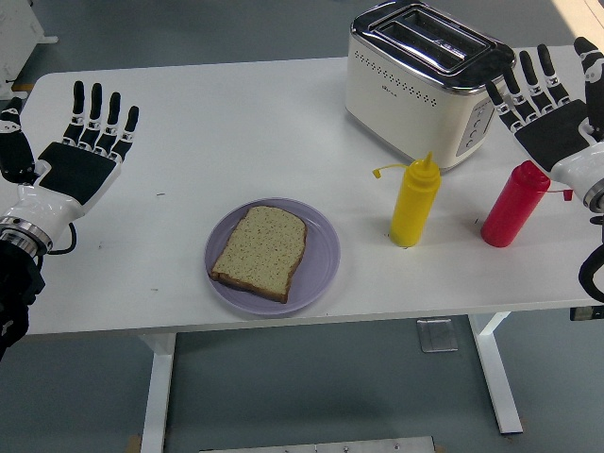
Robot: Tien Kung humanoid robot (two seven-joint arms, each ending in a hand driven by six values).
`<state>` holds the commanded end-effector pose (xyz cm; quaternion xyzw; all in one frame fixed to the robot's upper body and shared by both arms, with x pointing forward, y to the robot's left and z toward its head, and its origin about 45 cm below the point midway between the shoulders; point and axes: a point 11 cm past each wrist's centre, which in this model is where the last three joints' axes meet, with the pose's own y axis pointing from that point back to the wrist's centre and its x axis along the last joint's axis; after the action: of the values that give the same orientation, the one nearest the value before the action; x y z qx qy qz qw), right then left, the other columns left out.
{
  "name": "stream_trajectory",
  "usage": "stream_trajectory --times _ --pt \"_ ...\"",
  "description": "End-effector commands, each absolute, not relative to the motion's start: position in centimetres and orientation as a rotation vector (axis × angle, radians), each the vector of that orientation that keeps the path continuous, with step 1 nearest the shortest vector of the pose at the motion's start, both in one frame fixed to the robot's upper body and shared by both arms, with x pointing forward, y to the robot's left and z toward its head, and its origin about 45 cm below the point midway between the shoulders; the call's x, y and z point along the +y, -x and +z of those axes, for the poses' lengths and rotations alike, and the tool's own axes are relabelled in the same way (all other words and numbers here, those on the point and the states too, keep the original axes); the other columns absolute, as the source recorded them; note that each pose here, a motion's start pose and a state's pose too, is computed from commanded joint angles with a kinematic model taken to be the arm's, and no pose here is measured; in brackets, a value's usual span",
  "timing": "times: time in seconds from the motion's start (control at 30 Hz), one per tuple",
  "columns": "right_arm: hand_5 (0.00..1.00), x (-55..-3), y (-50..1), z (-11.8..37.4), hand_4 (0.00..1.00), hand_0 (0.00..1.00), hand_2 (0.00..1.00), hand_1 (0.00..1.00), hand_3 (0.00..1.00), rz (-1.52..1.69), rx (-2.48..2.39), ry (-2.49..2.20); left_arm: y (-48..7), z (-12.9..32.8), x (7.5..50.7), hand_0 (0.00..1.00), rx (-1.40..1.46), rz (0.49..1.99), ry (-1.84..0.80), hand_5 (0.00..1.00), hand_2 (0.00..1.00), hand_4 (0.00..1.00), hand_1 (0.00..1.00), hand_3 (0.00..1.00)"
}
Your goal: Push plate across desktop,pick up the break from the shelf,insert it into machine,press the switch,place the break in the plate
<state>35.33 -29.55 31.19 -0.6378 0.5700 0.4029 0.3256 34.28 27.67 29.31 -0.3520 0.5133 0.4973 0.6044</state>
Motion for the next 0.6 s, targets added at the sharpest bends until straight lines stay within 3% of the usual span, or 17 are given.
stream_trajectory --times 0.6 --pt "0.448 -30.14 -35.21 31.45 0.72 0.788 0.67 0.71 0.662 1.033 1.511 1.663 -34.26 29.02 27.08 0.781 1.193 1.144 0.795 0.998 0.694 0.772 0.742 0.702"
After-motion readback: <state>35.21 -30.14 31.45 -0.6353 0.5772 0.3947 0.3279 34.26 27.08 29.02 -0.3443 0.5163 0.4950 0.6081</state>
